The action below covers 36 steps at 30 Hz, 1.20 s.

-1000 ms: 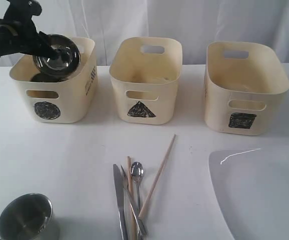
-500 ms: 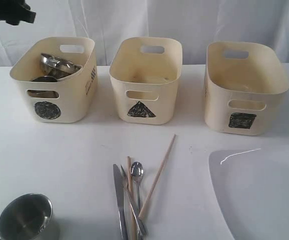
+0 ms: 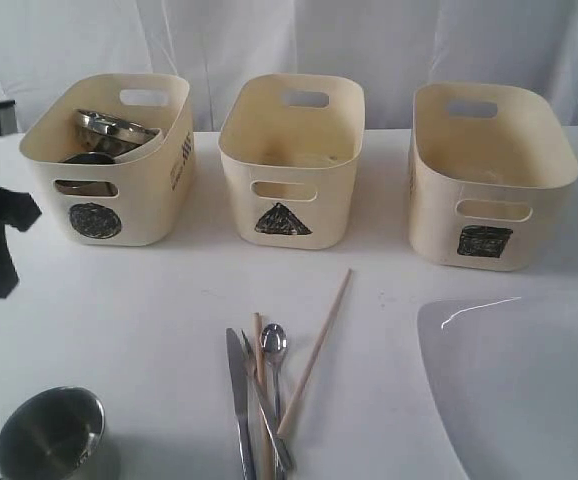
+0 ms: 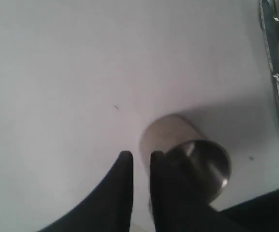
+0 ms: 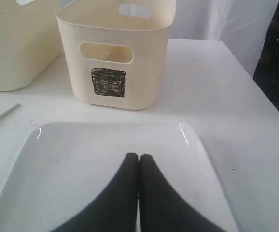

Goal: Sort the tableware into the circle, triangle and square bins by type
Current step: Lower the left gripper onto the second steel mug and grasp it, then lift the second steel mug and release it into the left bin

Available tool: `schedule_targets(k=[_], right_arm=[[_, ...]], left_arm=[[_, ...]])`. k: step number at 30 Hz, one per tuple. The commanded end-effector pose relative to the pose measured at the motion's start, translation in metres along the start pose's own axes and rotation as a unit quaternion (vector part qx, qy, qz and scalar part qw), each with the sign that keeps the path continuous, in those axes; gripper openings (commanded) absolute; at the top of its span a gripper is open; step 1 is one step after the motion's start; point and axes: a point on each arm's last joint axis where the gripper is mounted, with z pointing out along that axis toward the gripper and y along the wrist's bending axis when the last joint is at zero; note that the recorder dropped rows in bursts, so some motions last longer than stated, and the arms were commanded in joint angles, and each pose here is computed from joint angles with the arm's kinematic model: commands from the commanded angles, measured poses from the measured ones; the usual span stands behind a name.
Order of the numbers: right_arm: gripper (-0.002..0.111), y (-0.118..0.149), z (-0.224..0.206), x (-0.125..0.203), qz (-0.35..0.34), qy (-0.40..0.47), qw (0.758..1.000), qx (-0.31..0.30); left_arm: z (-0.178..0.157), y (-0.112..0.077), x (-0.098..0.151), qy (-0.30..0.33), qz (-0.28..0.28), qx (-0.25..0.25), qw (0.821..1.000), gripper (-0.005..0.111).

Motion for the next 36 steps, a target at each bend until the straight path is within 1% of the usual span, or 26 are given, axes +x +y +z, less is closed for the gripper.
schedule_targets(k=[1, 3, 5, 7, 8, 15, 20, 26, 28, 29, 31, 33, 34, 36], right_arm=[[0.0, 0.0, 0.0, 0.0, 0.001, -0.006, 1.0, -0.001], [0.0, 0.0, 0.0, 0.0, 0.001, -0.006, 1.0, -0.001], [0.0, 0.0, 0.0, 0.0, 0.001, -0.006, 1.0, -0.001], [0.0, 0.0, 0.0, 0.0, 0.001, -0.006, 1.0, -0.001], [0.0, 0.0, 0.0, 0.0, 0.001, -0.006, 1.0, -0.001], [0.0, 0.0, 0.0, 0.0, 0.001, -0.006, 1.0, -0.001], [0.0, 0.0, 0.0, 0.0, 0.001, -0.006, 1.0, -0.001], [0.0, 0.0, 0.0, 0.0, 0.001, -0.006, 1.0, -0.001], [0.0, 0.0, 0.0, 0.0, 0.001, -0.006, 1.0, -0.001], [0.0, 0.0, 0.0, 0.0, 0.001, -0.006, 1.0, -0.001], [0.0, 0.0, 0.0, 0.0, 0.001, -0.006, 1.0, -0.001], [0.0, 0.0, 0.0, 0.0, 0.001, -0.006, 1.0, -0.001], [0.0, 0.0, 0.0, 0.0, 0.001, -0.006, 1.0, -0.001], [0.0, 0.0, 0.0, 0.0, 0.001, -0.006, 1.0, -0.001]], left_arm=[[0.025, -0.013, 0.025, 0.079, 0.016, 0.107, 0.991, 0.033], [0.037, -0.013, 0.033, 0.095, 0.024, 0.124, 0.987, 0.043], [0.048, -0.01, 0.036, 0.087, 0.026, 0.118, 0.989, 0.056], [0.058, -0.007, 0.038, 0.071, 0.026, 0.11, 0.991, 0.063], [0.063, -0.005, 0.039, 0.061, 0.03, 0.105, 0.992, 0.065], [0.092, 0.006, 0.047, 0.014, 0.063, 0.071, 0.995, 0.064], [0.107, 0.013, 0.051, -0.025, 0.053, 0.039, 0.998, 0.064], [0.115, 0.018, 0.054, -0.046, 0.044, 0.019, 0.998, 0.064], [0.117, 0.019, 0.055, -0.054, 0.042, 0.013, 0.998, 0.059], [0.118, 0.02, 0.055, -0.056, 0.041, 0.011, 0.998, 0.053], [0.118, 0.019, 0.056, -0.052, 0.04, 0.014, 0.998, 0.035], [0.118, 0.017, 0.058, -0.041, 0.034, 0.029, 0.998, 0.012], [0.118, 0.015, 0.059, -0.033, 0.031, 0.036, 0.998, 0.003], [0.118, 0.014, 0.062, -0.017, 0.032, 0.046, 0.998, 0.0]])
